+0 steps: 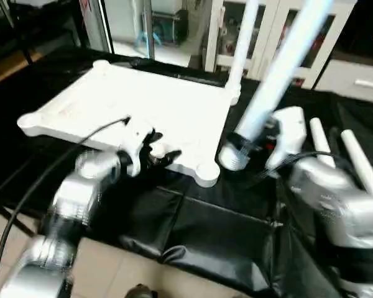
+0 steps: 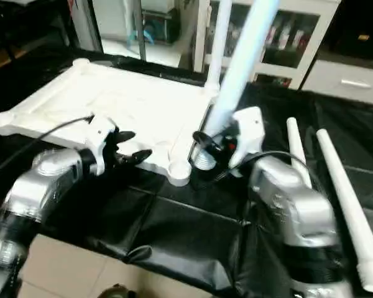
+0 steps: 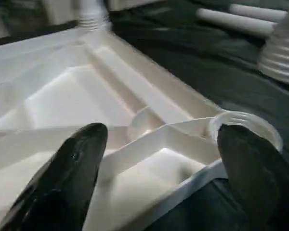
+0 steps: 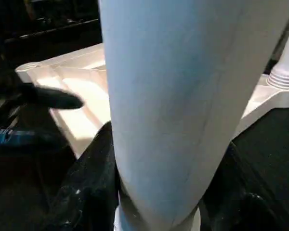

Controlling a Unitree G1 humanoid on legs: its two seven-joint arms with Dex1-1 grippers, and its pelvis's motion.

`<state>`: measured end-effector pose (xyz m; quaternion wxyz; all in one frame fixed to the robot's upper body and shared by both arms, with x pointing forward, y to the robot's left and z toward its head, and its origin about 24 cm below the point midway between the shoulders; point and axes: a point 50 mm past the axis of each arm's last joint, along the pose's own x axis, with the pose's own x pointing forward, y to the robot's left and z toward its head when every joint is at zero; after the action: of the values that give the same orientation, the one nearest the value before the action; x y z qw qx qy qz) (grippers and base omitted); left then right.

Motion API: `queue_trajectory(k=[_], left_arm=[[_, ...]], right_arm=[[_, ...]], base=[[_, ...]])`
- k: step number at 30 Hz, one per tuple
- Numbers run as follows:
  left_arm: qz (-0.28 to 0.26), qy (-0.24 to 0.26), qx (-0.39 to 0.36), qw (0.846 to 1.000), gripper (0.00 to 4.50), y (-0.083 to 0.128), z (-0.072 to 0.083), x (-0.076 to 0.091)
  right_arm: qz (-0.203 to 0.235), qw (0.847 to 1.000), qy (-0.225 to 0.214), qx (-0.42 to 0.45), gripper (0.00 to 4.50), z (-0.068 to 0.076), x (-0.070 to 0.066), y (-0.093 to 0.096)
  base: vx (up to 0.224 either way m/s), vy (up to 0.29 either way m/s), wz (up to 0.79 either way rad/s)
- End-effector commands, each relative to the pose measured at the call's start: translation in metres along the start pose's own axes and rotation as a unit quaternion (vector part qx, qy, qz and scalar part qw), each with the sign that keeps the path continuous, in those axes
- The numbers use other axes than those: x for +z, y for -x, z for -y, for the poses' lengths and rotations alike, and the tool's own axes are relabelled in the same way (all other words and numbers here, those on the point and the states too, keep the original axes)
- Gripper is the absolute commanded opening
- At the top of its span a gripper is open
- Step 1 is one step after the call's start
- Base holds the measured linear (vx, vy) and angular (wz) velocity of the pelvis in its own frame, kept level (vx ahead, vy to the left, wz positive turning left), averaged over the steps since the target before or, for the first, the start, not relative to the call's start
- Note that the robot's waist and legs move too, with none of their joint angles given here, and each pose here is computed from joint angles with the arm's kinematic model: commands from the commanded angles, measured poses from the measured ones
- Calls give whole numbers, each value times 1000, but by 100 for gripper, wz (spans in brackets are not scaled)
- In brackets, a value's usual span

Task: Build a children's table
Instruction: Pick table leg

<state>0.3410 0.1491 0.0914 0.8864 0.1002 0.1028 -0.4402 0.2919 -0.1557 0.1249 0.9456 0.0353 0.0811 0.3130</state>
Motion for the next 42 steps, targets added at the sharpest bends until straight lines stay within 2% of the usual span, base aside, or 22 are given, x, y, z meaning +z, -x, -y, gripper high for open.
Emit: queue_trajectory(k=[1, 4, 11, 19, 22, 24, 27, 29, 32, 42], left_arm=[[-21, -30, -47, 998, 441, -4, -1, 0], [-59, -57, -90, 993, 447, -9, -10, -1], [-111, -50, -165, 979, 447, -15, -12, -4], [-168, -78, -140, 973, 447, -21, -16, -16], [-193, -113, -99, 970, 409, -22, -19, -22], [-205, -120, -96, 967, 402, -20, -20, -24], [-217, -121, -100, 964, 390, -17, -22, -27], [-220, -121, -99, 963, 357, -16, -22, -27], [-230, -120, -95, 961, 343, -13, -24, -31], [-259, -130, -98, 952, 238, -7, -26, -39]], right_arm=[[5, 1000, 11, 24, 186, -5, 8, 7], [-11, 998, 34, 48, 186, -5, 11, 21], [-32, 997, 58, 48, 186, -1, 16, 35], [-52, 995, 71, 53, 186, -4, 17, 44], [-53, 994, 72, 58, 186, -6, 18, 43], [-56, 994, 74, 64, 186, -8, 18, 43], [-60, 993, 73, 73, 186, -10, 19, 43], [-63, 992, 73, 78, 186, -11, 19, 43], [-68, 991, 70, 96, 186, -15, 18, 44], [-74, 988, 66, 114, 186, -20, 16, 44]], base=[[0, 0, 0], [0, 0, 0], [0, 0, 0], [0, 0, 0], [0, 0, 0], [0, 0, 0], [0, 0, 0], [0, 0, 0], [0, 0, 0], [0, 0, 0]])
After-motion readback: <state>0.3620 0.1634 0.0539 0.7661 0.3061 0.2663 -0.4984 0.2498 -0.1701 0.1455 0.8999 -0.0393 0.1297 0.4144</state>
